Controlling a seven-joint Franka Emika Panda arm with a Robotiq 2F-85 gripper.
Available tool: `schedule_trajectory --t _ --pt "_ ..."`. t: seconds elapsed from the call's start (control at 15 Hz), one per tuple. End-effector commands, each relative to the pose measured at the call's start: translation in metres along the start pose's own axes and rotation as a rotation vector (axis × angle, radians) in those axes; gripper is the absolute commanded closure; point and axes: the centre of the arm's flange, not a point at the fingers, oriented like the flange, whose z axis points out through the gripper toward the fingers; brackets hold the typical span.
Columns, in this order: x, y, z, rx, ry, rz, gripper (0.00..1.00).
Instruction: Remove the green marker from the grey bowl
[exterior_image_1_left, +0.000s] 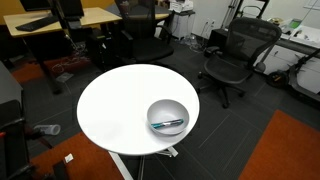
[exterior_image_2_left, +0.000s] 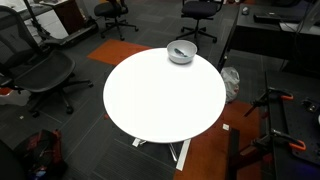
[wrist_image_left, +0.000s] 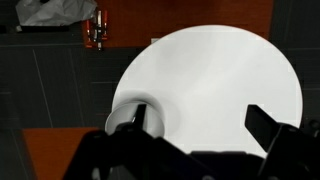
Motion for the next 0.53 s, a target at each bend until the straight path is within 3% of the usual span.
schedule_trajectory --t 0.0,0.47 --pt "0.03 0.019 0.022 0.004 0.028 0.06 0.0" --pt "0.075 0.061 0.079 0.052 0.082 0.185 0.0"
